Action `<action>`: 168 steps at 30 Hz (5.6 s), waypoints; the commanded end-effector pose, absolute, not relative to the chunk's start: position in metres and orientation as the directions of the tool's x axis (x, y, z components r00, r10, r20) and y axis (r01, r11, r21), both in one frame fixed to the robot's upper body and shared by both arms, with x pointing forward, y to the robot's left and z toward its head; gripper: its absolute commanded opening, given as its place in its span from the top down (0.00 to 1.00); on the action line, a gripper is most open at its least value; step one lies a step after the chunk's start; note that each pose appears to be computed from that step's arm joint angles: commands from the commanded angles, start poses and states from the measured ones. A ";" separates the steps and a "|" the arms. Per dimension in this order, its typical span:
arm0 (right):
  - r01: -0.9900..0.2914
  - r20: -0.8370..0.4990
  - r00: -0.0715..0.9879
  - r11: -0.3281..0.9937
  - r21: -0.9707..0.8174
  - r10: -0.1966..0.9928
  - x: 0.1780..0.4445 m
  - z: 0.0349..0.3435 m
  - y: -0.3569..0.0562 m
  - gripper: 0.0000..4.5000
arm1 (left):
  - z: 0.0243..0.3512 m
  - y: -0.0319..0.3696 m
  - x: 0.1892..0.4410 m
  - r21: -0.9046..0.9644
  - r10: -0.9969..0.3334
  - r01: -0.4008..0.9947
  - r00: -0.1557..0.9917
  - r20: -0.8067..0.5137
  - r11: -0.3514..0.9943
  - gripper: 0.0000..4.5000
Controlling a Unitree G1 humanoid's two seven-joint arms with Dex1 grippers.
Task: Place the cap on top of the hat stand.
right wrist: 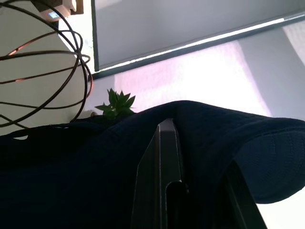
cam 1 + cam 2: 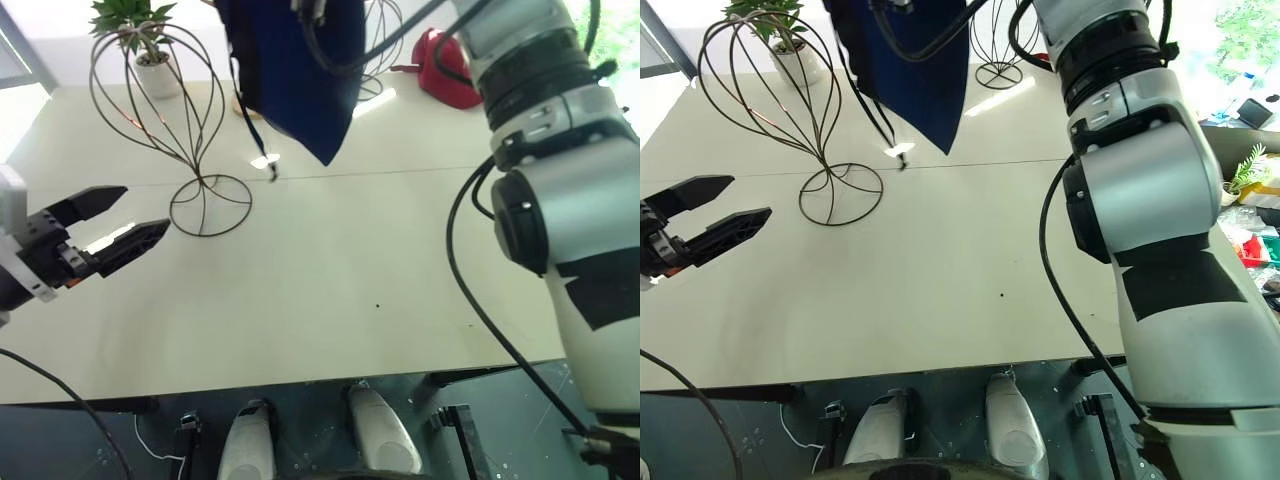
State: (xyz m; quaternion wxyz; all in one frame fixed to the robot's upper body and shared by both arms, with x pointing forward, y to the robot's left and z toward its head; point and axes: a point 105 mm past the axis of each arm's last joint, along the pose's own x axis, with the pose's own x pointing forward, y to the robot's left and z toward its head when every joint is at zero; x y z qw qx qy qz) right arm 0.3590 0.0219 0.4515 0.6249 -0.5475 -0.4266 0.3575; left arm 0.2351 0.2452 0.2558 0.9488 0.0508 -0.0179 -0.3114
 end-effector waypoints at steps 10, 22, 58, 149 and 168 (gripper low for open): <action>0.373 0.233 0.285 0.116 -0.920 0.930 0.323 0.483 0.042 0.99 | 0.267 0.249 0.233 0.156 -0.577 0.566 0.816 0.036 0.810 0.00; 0.593 0.130 -0.025 0.119 -0.797 0.991 0.291 0.425 0.063 0.99 | 0.276 0.274 0.222 0.120 -0.493 0.482 0.866 0.083 0.868 0.00; 0.872 -0.207 -0.116 -0.001 -0.490 0.971 0.317 0.318 0.090 0.99 | 0.282 0.289 0.179 0.068 -0.376 0.370 0.921 0.104 0.926 0.00; 0.134 -0.049 0.316 -0.096 -0.986 0.947 0.377 0.277 0.061 0.32 | 0.306 0.347 0.165 0.070 -0.238 0.232 0.965 0.113 0.970 0.00; -0.389 -0.159 0.364 -0.006 -0.921 0.918 0.372 0.304 -0.061 0.01 | 0.299 0.355 0.159 0.078 -0.206 0.200 0.975 0.086 0.977 0.00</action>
